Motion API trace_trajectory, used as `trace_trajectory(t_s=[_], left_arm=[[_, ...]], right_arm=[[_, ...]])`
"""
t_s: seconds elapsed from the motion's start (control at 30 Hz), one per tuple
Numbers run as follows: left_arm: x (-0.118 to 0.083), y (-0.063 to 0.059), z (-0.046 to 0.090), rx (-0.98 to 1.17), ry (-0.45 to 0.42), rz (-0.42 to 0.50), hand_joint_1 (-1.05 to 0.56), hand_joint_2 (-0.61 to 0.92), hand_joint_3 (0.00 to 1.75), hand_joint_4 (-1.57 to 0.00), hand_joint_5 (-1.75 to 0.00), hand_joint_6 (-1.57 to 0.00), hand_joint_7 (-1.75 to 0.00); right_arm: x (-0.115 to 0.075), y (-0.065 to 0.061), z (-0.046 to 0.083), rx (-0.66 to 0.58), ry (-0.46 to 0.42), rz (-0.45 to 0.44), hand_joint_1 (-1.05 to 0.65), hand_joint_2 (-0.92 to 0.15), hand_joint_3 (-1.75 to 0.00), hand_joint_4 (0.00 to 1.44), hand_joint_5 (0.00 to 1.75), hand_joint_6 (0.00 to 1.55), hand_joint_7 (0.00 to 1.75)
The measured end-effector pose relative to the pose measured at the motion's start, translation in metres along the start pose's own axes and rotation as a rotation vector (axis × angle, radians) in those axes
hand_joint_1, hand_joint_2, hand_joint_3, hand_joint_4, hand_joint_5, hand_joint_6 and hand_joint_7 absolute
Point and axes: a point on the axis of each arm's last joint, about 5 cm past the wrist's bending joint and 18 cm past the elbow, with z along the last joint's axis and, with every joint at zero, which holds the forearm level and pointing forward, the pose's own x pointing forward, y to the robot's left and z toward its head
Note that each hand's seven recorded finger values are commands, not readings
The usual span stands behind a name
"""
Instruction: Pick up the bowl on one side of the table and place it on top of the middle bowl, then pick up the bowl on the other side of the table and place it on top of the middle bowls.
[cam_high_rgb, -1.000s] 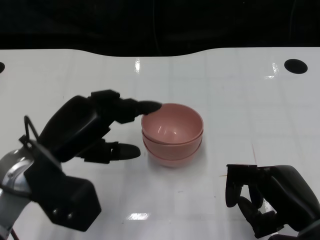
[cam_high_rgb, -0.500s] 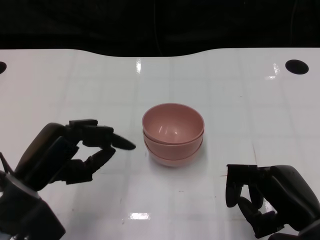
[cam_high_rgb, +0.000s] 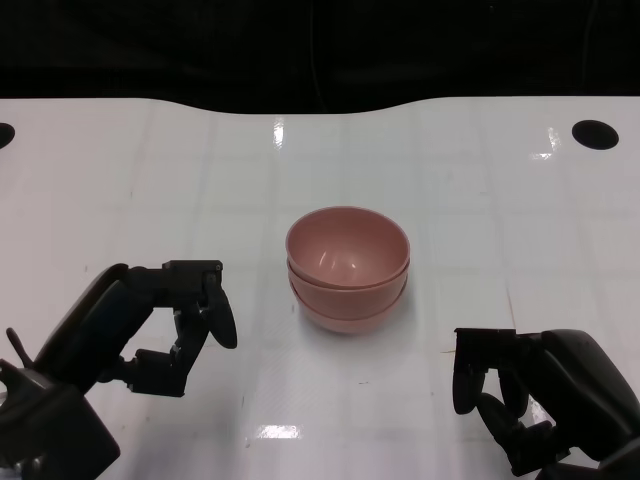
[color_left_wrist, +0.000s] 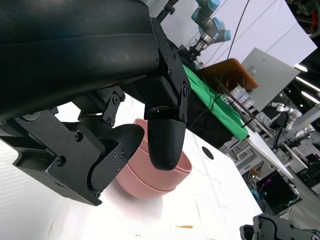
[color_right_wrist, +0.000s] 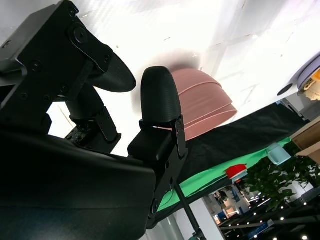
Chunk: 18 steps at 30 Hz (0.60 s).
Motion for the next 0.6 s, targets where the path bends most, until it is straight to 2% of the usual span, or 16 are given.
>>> trace_trajectory(t_s=[0.07, 0.2, 0.47, 0.6], left_arm=[[-0.003, 0.0, 0.004, -0.064, 0.058, 0.009, -0.05, 0.4, 1.39, -0.89, -1.74, -0.79, -1.58], [-0.014, -0.005, 0.012, -0.228, 0.223, -0.022, -0.03, 0.42, 1.37, -0.9, -1.75, -0.79, -1.61], [-0.018, -0.008, 0.009, -0.296, 0.273, -0.043, -0.08, 0.43, 1.36, -0.89, -1.75, -0.77, -1.62], [-0.019, -0.009, 0.007, -0.275, 0.3, -0.065, -0.05, 0.4, 1.39, -0.88, -1.75, -0.78, -1.62]], right_arm=[[0.0, 0.0, 0.0, -0.001, -0.001, 0.0, -0.09, -0.2, -1.54, 0.95, 1.75, 0.81, 1.55], [0.0, -0.001, 0.0, -0.003, 0.001, 0.0, -0.09, -0.2, -1.54, 0.95, 1.75, 0.81, 1.56], [-0.002, -0.001, -0.006, -0.005, 0.031, -0.003, -0.07, -0.21, -1.52, 0.94, 1.75, 0.8, 1.58], [-0.004, -0.001, -0.01, -0.005, 0.047, -0.018, -0.07, -0.21, -1.52, 0.94, 1.75, 0.8, 1.6]])
